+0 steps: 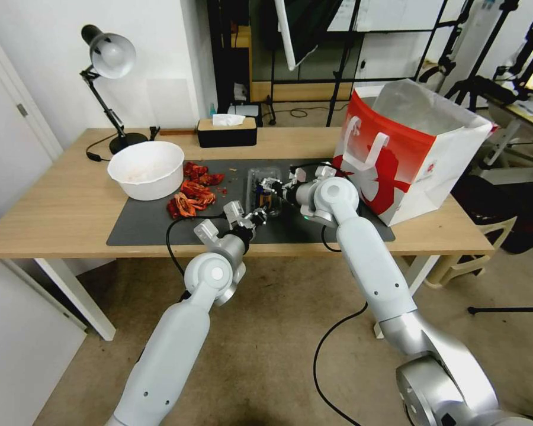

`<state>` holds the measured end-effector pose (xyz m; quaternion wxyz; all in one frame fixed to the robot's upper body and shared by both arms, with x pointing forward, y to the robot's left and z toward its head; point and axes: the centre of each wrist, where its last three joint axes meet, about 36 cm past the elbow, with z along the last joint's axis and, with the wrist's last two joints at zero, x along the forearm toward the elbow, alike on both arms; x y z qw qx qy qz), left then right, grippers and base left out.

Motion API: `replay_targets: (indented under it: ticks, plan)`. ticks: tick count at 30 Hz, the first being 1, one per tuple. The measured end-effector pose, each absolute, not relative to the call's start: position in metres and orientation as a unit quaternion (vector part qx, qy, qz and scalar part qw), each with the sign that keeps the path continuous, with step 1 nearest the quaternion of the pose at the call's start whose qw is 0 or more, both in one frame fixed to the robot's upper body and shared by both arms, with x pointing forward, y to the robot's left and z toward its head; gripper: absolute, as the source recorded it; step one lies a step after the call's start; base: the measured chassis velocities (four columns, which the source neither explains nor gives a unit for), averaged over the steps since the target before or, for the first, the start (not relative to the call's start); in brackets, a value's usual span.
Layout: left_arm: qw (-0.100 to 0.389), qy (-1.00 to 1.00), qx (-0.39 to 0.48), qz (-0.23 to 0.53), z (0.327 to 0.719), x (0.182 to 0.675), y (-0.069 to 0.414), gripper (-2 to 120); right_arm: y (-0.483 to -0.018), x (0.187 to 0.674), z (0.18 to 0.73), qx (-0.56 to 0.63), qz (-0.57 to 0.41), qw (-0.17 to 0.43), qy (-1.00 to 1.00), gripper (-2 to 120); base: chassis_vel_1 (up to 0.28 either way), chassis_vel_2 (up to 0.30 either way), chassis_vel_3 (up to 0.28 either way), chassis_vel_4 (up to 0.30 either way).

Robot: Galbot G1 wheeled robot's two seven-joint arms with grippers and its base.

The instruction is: Close the takeout container lid, then place the container into the takeout bag.

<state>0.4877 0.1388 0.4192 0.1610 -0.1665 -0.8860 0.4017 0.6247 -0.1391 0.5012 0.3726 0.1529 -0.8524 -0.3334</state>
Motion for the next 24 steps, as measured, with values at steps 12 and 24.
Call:
replay_targets:
  ticks: [12, 24]
  plan:
    - [0.135, -0.887, -0.162, 0.412, 0.431, 0.484, 0.159, 0, -0.144, 0.621, 0.497, 0.156, -0.341, 0.370, -0.850, 0, 0.000, 0.000, 0.000, 0.000]
    - [0.043, -0.950, -0.150, 0.271, 0.427, 0.431, 0.207, 0, -0.151, 0.613, 0.516, 0.179, -0.349, 0.343, -0.854, 0, 0.000, 0.000, 0.000, 0.000]
